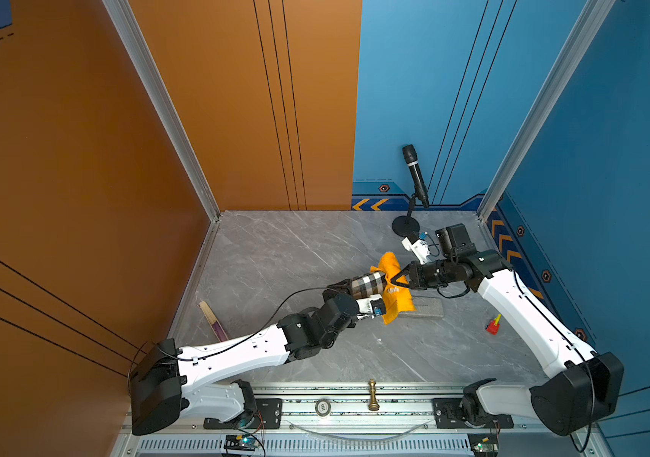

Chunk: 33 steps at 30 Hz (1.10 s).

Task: Wipe the eyeglass case
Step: Wipe the dirt from the eyeglass case.

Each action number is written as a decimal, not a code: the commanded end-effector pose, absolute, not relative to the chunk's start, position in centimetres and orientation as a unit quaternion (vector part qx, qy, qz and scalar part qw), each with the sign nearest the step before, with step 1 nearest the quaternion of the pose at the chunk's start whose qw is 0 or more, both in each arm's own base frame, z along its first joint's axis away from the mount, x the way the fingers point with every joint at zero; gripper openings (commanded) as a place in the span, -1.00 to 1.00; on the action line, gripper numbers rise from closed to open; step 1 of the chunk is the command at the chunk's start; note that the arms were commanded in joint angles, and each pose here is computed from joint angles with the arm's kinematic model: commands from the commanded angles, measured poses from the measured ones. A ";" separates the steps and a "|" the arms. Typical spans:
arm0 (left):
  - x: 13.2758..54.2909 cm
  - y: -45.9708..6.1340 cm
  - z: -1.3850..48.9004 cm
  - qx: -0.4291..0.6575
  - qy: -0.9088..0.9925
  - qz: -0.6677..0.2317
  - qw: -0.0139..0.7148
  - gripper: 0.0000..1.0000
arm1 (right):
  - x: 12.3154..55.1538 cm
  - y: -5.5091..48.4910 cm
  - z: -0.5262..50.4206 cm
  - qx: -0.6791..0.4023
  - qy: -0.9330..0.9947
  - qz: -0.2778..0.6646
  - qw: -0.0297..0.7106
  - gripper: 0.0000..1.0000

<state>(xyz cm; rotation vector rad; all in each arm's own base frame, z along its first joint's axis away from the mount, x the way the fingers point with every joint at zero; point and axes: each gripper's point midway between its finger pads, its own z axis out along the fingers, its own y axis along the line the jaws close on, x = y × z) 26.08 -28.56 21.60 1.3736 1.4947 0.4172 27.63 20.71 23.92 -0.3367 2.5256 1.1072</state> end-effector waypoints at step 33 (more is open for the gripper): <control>22.5 -30.7 24.5 0.537 0.651 -0.051 0.534 -0.19 | 30.9 24.7 29.2 -0.150 0.814 0.511 0.231 -1.00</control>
